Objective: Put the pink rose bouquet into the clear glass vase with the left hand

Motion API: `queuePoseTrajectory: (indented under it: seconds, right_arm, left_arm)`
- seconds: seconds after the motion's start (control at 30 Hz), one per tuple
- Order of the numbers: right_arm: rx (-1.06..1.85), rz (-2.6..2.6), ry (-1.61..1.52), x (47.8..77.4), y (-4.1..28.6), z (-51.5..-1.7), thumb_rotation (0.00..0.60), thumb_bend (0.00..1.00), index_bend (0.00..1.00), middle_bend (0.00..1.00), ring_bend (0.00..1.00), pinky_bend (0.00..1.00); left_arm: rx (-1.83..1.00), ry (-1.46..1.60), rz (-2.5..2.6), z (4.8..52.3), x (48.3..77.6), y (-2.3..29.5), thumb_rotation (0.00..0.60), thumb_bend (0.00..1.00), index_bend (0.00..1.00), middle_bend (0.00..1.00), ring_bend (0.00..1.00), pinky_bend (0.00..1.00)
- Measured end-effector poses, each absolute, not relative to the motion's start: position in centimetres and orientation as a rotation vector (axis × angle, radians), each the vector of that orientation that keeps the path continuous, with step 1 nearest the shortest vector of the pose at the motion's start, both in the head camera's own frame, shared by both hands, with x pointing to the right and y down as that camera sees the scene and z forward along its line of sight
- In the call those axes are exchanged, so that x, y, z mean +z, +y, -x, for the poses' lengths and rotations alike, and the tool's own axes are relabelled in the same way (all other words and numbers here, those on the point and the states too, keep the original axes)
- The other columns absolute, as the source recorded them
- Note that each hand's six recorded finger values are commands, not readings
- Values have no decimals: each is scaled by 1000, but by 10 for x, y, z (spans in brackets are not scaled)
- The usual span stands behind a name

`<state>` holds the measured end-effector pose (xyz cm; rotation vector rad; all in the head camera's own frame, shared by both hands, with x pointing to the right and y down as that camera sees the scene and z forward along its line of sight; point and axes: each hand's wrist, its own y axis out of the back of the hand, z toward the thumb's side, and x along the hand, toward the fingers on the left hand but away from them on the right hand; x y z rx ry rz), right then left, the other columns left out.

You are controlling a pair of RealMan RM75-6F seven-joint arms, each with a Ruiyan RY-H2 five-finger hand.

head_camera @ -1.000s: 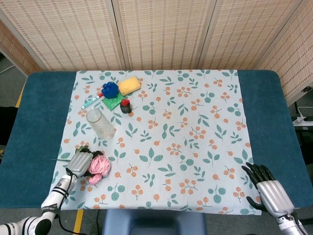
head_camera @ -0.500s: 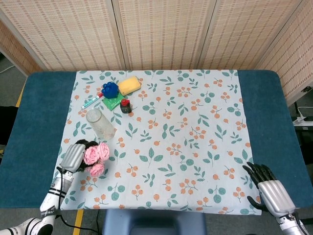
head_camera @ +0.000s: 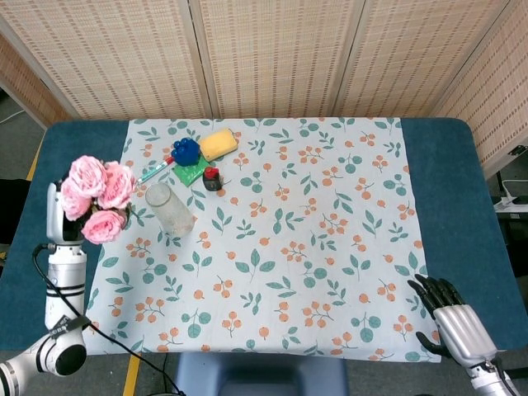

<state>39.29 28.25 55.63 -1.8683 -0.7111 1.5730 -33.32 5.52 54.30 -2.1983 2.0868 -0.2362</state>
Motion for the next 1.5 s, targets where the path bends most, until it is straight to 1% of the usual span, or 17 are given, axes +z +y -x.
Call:
queuePoseTrajectory:
  seconds: [0.13,0.23,0.33,0.43,0.6,0.8,0.97,1.0,1.07,1.13,1.2,1.23,1.3,1.33,1.4,1.5]
  right_arm:
    - [1578,1864,-715,556,281,-394,600,213,0,0,0,0]
    - [1581,1863,-715,557,281,-395,600,213,0,0,0,0]
    - [1585,1862,-717,558,280,-396,600,213,0,0,0,0]
    - [1585,1861,-718,558,279,-396,600,213,0,0,0,0]
    - [1582,1857,-731,555,278,-398,600,213,0,0,0,0]
    - [1581,1858,-730,555,278,-398,600,213,0,0,0,0]
    - [1580,1861,-725,556,279,-396,600,212,0,0,0,0]
    - [1580,1860,-725,556,280,-396,600,212,0,0,0,0]
    - [1579,1859,-728,555,280,-396,600,213,0,0,0,0]
    - [1578,1859,-730,555,280,-396,600,213,0,0,0,0]
    - [1575,1861,-730,554,280,-395,600,213,0,0,0,0]
    - [1574,1862,-730,554,280,-395,600,213,0,0,0,0]
    - [1570,1863,-729,554,280,-395,600,213,0,0,0,0]
    - [1568,1864,-729,554,280,-395,600,213,0,0,0,0]
    - [1564,1865,-731,553,280,-395,600,213,0,0,0,0]
    - [1557,1869,-730,552,280,-395,600,213,0,0,0,0]
  left_arm:
    - [-130,2139,2226,320,523,20,600,578,502,638,524,326]
    - [-99,2146,2253,307,515,2,600,578,502,638,524,326]
    - [-88,2137,2289,292,511,-8,600,577,502,638,524,326]
    - [-91,2115,2312,280,510,-11,600,579,502,638,524,326]
    - [-162,2087,2316,275,525,-7,600,578,502,638,524,325]
    - [-252,2089,2293,285,547,-4,600,578,502,638,525,325]
    - [-306,2090,2303,290,565,5,600,563,493,632,520,318]
    - [-316,2088,2308,290,568,7,600,545,470,616,499,309]
    - [-350,2073,2321,290,577,13,600,495,364,543,410,274]
    - [-382,2049,2349,287,586,20,600,455,187,404,279,227]
    - [-400,2028,2378,285,593,26,600,429,56,285,173,192]
    - [-410,2015,2397,283,597,29,600,412,19,231,120,174]
    - [-430,1987,2422,281,602,34,600,386,0,132,36,140]
    - [-444,1965,2438,279,605,37,600,373,0,80,11,126]
    - [-473,1923,2463,278,609,42,600,353,0,16,0,111]
    - [-528,1856,2493,278,613,50,600,341,0,0,0,99]
